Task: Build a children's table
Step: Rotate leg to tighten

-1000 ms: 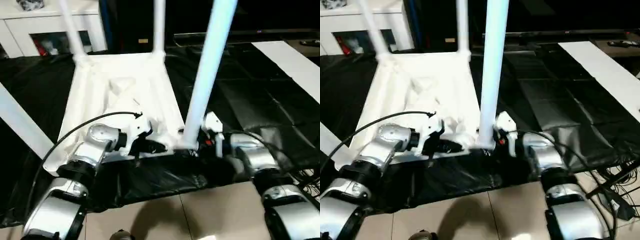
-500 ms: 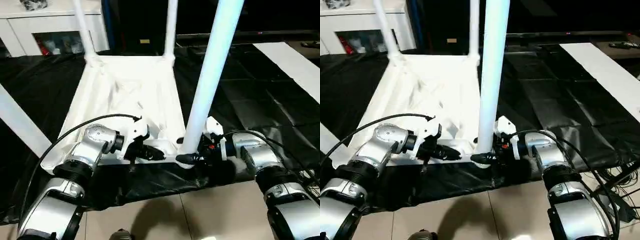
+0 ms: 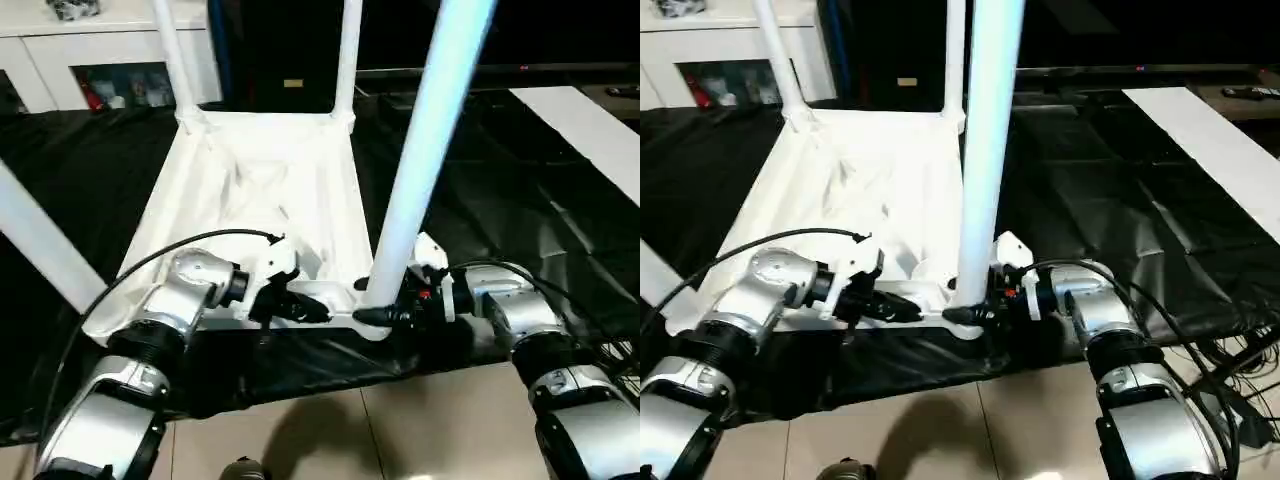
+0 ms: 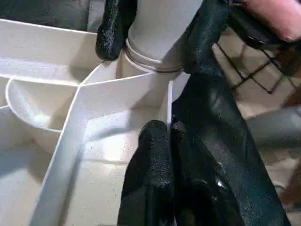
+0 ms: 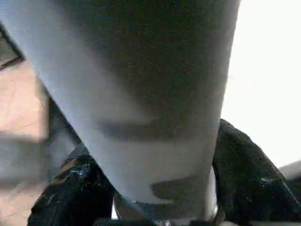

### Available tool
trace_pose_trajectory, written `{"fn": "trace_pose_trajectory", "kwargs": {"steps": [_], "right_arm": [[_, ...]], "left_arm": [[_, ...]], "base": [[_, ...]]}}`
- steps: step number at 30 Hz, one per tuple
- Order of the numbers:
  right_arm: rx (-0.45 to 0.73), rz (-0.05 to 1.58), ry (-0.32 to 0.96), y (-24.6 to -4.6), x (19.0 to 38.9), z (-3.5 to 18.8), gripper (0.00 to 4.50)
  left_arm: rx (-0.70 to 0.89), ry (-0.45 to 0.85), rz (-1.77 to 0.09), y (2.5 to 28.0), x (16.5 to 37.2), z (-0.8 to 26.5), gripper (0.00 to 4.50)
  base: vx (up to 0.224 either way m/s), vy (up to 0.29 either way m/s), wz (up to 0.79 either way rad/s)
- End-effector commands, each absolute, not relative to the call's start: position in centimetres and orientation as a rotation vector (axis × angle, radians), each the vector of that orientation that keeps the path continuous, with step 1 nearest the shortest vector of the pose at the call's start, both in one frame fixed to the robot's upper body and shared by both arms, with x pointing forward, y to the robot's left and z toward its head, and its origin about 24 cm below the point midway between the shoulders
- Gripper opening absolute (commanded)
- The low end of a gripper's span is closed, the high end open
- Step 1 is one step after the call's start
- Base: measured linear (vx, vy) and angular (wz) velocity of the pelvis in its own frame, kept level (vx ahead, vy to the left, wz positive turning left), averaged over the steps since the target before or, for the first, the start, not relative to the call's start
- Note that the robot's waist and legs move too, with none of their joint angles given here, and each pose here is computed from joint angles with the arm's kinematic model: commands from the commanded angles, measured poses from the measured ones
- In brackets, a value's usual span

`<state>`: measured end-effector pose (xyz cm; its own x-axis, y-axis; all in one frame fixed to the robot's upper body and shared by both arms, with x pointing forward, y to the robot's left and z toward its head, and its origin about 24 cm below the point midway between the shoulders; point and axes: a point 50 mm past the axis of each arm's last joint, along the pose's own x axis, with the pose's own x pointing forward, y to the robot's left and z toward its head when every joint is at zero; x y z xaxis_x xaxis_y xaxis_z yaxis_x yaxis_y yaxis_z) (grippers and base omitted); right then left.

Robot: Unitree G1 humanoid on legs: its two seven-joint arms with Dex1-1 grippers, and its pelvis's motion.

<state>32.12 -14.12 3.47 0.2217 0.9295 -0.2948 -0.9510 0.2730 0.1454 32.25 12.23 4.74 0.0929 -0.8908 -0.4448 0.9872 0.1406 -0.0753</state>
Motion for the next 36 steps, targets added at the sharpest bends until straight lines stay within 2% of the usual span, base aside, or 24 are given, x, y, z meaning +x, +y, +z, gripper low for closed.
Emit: {"fn": "trace_pose_trajectory", "kwargs": {"steps": [1, 2, 3, 4, 6, 7, 14, 16, 18, 22, 24, 28, 29, 30, 32, 35, 36], "right_arm": [[-0.033, 1.153, 0.435, -11.8, 31.6, 0.7, 2.49], [-0.033, 1.153, 0.435, -11.8, 31.6, 0.7, 2.49], [0.012, 1.021, 0.44, -10.9, 31.9, 0.0, 2.49], [0.041, 0.972, 0.438, -10.1, 32.0, -0.2, 2.49], [0.058, 0.947, 0.437, -9.6, 32.0, -0.3, 2.48], [0.079, 0.886, 0.431, -8.1, 32.1, -0.4, 2.48], [0.175, 0.774, 0.391, -3.9, 32.6, 0.4, 2.48], [0.191, 0.775, 0.382, -3.6, 32.6, 0.6, 3.04], [0.208, 0.77, 0.34, -3.7, 32.8, 1.1, 3.24], [0.181, 0.767, 0.292, -5.2, 33.2, 1.5, 3.69], [0.143, 0.854, 0.274, -6.5, 33.0, 1.6, 3.85], [0.075, 0.966, 0.278, -8.0, 32.6, 1.5, 4.31], [0.075, 0.966, 0.278, -8.0, 32.6, 1.5, 4.31], [0.015, 1.044, 0.28, -9.0, 32.3, 1.5, 4.42], [-0.055, 1.161, 0.296, -10.6, 31.8, 1.7, 4.42], [-0.072, 1.226, 0.304, -11.4, 31.6, 1.9, 4.42], [-0.078, 1.317, 0.332, -12.2, 31.4, 2.3, 4.42]], "left_arm": [[0.224, 0.404, -1.341, 9.5, 32.7, 4.5, 0.0], [0.224, 0.404, -1.341, 9.5, 32.7, 4.5, 0.0], [0.193, 0.395, -1.317, 8.1, 32.6, 4.3, 0.0], [0.177, 0.387, -1.294, 7.4, 32.6, 4.3, 0.0], [0.169, 0.382, -1.279, 6.9, 32.7, 4.3, 0.0], [0.135, 0.372, -1.243, 5.8, 32.7, 4.3, 0.0], [0.119, 0.361, -1.224, 4.2, 32.3, 4.1, 0.0], [0.117, 0.361, -1.221, 4.3, 32.3, 4.1, 0.0], [0.125, 0.362, -1.218, 4.7, 32.3, 4.0, 0.0], [0.136, 0.358, -1.22, 5.9, 32.3, 4.0, 0.0], [0.147, 0.353, -1.251, 6.7, 32.2, 4.1, 0.0], [0.153, 0.354, -1.302, 7.7, 32.0, 4.3, 0.0], [0.153, 0.354, -1.302, 7.7, 32.0, 4.3, 0.0], [0.159, 0.345, -1.349, 8.3, 31.9, 4.5, 0.0], [0.181, 0.354, -1.414, 9.3, 31.6, 4.8, 0.0], [0.197, 0.369, -1.435, 9.9, 31.5, 4.8, 0.0], [0.218, 0.384, -1.449, 10.5, 31.5, 4.8, 0.0]], "base": [[0.0, 0.0, 0.0], [0.0, 0.0, 0.0], [-0.051, -0.006, -0.1], [-0.051, -0.006, -0.1], [-0.026, 0.002, -0.05], [0.0, 0.0, 0.0], [0.0, 0.0, 0.0], [0.0, 0.0, 0.0], [0.0, 0.0, 0.0], [0.0, 0.0, 0.0], [0.0, 0.0, 0.0], [0.0, 0.0, 0.0], [0.0, 0.0, 0.0], [0.0, 0.0, 0.0], [0.0, 0.0, 0.0], [0.0, 0.0, 0.0], [0.0, 0.0, 0.0]]}}
